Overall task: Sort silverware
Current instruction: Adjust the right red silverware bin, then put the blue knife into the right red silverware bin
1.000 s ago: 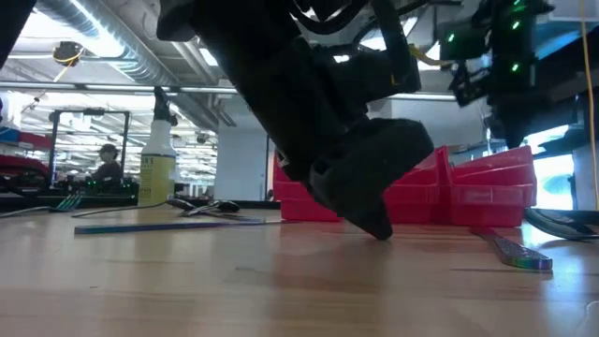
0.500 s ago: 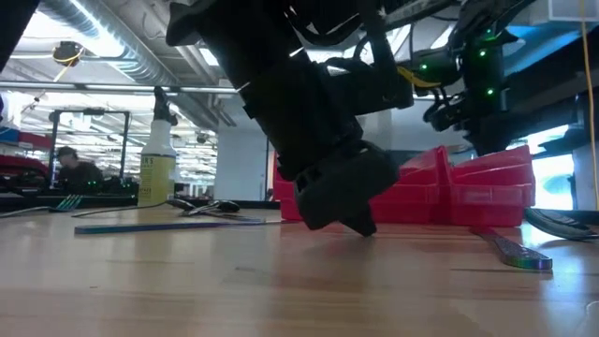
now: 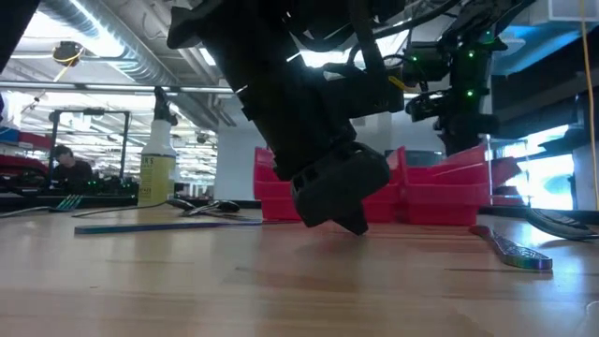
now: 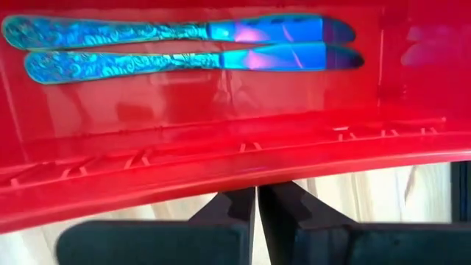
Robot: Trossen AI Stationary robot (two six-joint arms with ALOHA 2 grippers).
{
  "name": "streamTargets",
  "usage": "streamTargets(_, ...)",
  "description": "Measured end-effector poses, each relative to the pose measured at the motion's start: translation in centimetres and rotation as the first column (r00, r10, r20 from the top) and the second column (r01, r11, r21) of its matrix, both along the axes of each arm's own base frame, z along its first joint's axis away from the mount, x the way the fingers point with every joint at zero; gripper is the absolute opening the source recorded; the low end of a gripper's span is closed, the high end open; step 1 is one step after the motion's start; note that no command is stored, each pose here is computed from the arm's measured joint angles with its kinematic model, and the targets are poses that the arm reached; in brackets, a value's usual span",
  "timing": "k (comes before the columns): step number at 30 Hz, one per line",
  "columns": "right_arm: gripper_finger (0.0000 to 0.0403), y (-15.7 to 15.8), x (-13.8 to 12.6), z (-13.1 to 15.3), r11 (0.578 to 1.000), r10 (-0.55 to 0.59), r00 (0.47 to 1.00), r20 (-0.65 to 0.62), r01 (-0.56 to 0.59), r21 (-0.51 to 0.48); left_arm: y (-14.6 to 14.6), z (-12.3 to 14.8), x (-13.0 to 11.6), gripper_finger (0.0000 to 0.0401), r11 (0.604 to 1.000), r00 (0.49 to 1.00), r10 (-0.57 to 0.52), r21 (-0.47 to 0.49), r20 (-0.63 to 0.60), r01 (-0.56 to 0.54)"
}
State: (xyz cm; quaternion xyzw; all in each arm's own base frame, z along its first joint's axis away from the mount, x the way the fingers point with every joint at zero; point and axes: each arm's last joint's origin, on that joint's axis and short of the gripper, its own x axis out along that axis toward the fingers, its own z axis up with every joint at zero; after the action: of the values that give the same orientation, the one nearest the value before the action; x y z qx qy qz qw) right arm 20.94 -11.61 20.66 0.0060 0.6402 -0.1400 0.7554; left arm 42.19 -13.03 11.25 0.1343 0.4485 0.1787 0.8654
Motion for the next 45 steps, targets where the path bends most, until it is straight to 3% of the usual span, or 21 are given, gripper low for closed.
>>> streamTargets(8,0.0,-0.3,1.0,0.3,0.999,0.05,0.991,0.126,-0.05,-0.001,0.0,0.0,0.0,0.0,1.0,1.0,0.008,-0.005,0.004,-0.008)
streamTargets(13,0.0,-0.5,0.8,0.5,0.997,0.016,0.996,0.084,-0.009,-0.082,0.1,0.0,0.0,0.0,0.997,0.997,0.069,0.015,0.044,-0.07)
streamTargets(17,0.0,0.2,0.5,2.6,0.989,-0.073,0.995,0.073,0.081,-0.122,1.0,1.5,-0.3,0.0,0.995,0.996,0.082,0.047,0.045,-0.085)
streamTargets(21,0.0,1.3,0.1,5.1,0.973,-0.086,0.987,0.133,0.112,-0.203,1.2,4.5,-0.3,0.0,0.992,0.98,0.128,-0.038,0.15,-0.123)
streamTargets(26,0.0,3.7,-0.8,8.3,0.99,-0.035,0.958,0.285,0.073,-0.123,-0.7,7.5,0.3,0.0,0.983,0.951,0.022,-0.177,0.308,0.035)
streamTargets(32,0.0,7.2,-1.6,10.4,0.991,0.128,0.876,0.465,-0.129,-0.031,-3.7,10.3,0.7,0.0,0.916,0.858,-0.124,-0.275,0.499,0.293)
streamTargets(35,0.0,8.8,-1.5,10.3,0.983,0.153,0.876,0.457,-0.183,0.022,-4.7,10.8,0.7,0.0,0.865,0.82,-0.136,-0.336,0.556,0.372)
streamTargets(38,0.0,10.4,-1.4,9.6,0.965,0.219,0.893,0.393,-0.258,0.047,-5.5,11.7,0.7,0.0,0.845,0.77,-0.137,-0.332,0.623,0.419)
streamTargets(41,0.0,12.0,-1.2,8.4,0.943,0.291,0.883,0.368,-0.33,0.045,-6.3,11.4,0.3,0.0,0.836,0.782,-0.161,-0.338,0.602,0.432)
streamTargets(45,0.0,13.7,-0.7,5.9,0.93,0.313,0.895,0.319,-0.357,0.09,-7.3,11.4,-0.2,0.0,0.788,0.776,-0.196,-0.375,0.599,0.488)
